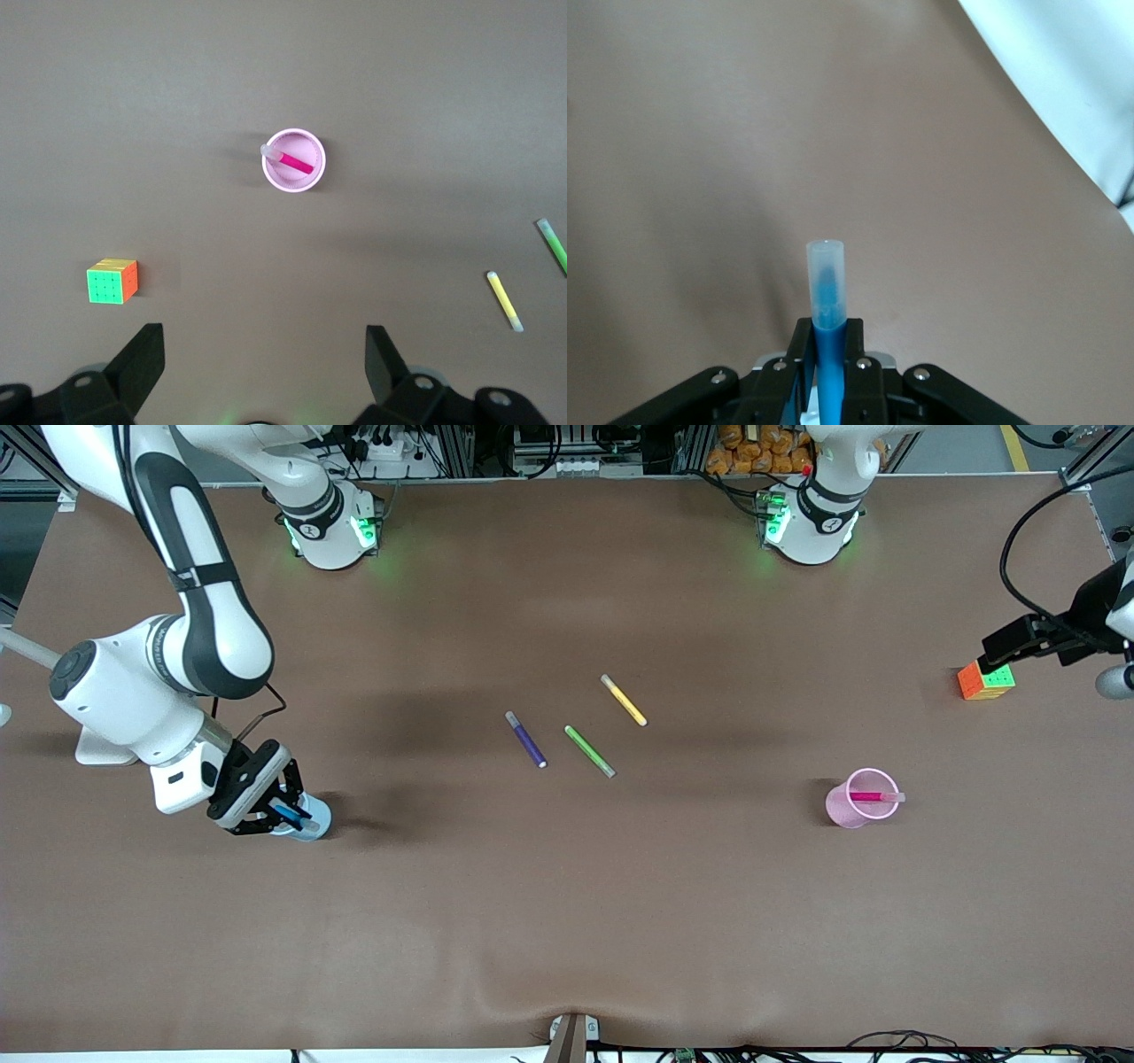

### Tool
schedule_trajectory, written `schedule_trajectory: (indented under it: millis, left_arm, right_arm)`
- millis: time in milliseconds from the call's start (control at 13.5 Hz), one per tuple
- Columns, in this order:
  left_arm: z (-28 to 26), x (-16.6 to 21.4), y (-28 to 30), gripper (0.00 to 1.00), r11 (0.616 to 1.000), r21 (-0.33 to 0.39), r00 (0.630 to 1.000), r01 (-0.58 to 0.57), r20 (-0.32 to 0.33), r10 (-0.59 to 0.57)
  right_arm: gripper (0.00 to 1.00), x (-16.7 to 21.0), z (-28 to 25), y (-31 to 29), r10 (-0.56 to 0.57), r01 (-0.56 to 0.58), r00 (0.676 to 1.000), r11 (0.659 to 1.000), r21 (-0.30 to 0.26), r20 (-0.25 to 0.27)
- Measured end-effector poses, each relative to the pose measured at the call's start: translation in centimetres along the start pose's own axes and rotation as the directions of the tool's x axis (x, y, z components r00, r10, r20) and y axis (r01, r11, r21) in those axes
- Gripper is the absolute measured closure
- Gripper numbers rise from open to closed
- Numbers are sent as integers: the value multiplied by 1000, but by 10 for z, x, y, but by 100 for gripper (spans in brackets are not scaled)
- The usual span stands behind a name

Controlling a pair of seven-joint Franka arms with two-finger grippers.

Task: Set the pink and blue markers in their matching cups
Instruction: 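Lower the blue marker into the light-blue cup with the right gripper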

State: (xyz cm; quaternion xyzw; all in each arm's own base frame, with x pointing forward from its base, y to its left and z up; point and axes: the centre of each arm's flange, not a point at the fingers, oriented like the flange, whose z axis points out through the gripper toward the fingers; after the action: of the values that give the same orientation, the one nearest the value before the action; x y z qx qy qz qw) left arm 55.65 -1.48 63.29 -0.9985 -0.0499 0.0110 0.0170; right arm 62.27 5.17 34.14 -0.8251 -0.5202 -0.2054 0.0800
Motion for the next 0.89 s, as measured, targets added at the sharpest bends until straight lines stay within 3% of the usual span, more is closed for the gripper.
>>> schedule_trajectory:
  millis: [519,889]
  left_arm:
    - [-8,-13,9,0,1000,6,1000,-16,-6,16]
    - [-9,-36,11,0,1000,7,1000,-27,0,27]
  right_arm:
    - [83,-57,20,9,-27,41,992,993,112,-124]
    - [83,-74,25,10,-43,68,983,988,137,-180]
